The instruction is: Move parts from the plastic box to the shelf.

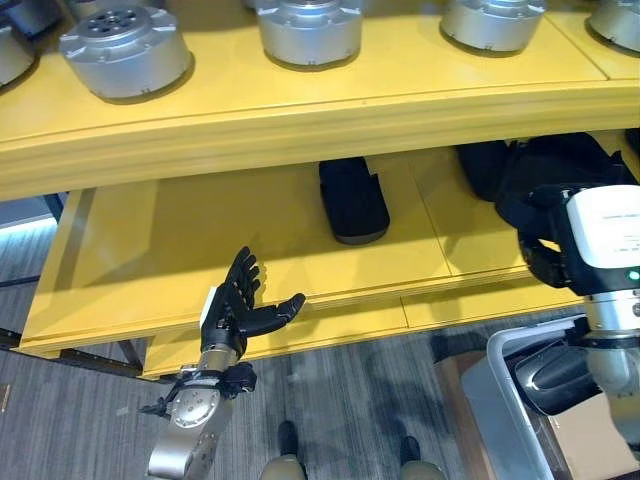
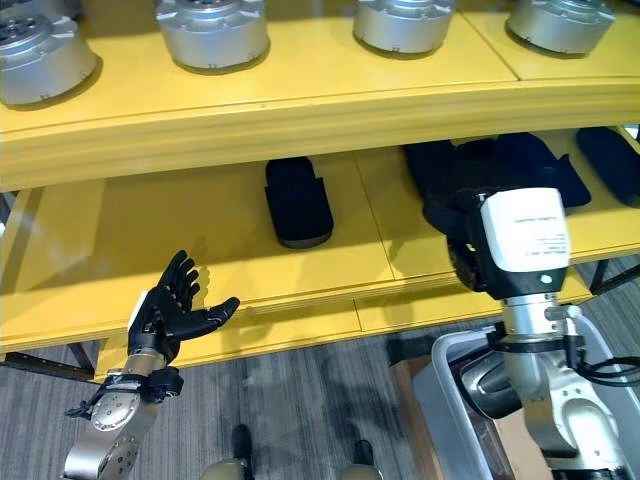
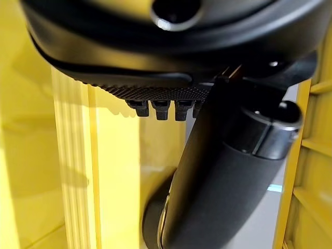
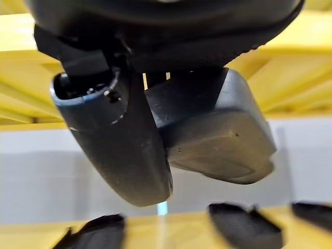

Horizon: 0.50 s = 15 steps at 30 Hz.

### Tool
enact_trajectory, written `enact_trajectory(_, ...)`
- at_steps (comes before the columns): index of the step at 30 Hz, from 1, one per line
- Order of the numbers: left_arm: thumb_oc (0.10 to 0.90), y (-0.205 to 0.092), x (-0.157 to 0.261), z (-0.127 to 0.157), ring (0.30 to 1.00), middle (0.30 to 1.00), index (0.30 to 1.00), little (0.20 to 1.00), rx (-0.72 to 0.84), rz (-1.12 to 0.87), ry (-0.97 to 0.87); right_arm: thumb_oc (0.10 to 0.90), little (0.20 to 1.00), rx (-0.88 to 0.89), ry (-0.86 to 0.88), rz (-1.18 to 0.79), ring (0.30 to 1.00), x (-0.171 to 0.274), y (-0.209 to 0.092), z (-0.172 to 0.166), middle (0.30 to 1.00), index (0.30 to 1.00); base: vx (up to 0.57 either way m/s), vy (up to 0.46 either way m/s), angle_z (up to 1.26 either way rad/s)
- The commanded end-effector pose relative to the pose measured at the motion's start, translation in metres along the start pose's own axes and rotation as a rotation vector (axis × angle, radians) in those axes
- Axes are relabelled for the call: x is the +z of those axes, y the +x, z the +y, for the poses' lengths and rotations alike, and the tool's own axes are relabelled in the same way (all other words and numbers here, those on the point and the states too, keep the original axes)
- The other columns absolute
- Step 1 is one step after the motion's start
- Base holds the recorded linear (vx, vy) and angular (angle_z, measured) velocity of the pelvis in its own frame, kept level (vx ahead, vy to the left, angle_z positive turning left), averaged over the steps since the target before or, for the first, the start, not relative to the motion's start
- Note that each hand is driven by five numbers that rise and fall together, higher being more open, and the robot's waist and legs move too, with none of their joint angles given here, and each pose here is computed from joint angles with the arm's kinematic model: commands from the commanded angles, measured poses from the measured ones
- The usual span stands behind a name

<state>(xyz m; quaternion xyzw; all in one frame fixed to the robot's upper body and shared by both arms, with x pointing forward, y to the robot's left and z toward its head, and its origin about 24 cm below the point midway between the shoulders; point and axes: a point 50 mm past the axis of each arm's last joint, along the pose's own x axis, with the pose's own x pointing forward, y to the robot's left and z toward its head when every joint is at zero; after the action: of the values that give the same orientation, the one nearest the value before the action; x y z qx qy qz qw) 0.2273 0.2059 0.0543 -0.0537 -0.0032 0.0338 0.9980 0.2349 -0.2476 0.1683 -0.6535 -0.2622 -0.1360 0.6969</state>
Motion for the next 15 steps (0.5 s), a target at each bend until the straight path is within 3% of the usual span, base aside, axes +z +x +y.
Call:
enact_trajectory(1, 0.9, 0.011, 0.064, -0.001, 1.0, 1.0, 1.0, 1.0, -0.047, -0.328, 0.047, 0.4, 0.3, -0.262, 0.025, -0.095, 0.3, 0.018, 0.039, -0.033, 0.3, 0.3, 0.0, 0.26, -0.19)
enact_trajectory(7, 0.9, 0.007, 0.053, -0.003, 1.0, 1.0, 1.0, 1.0, -0.061, -0.281, 0.021, 0.4, 0.3, -0.22, 0.058, -0.128, 0.3, 0.023, 0.037, -0.027, 0.3, 0.3, 0.08, 0.186, -0.42)
enact_trajectory(15, 0.9, 0.006, 0.04, -0.011, 1.0, 1.0, 1.0, 1.0, -0.083, -0.226, -0.039, 0.4, 0.3, -0.222, -0.085, -0.119, 0.3, 0.009, 0.023, -0.043, 0.3, 0.3, 0.08, -0.113, 0.28)
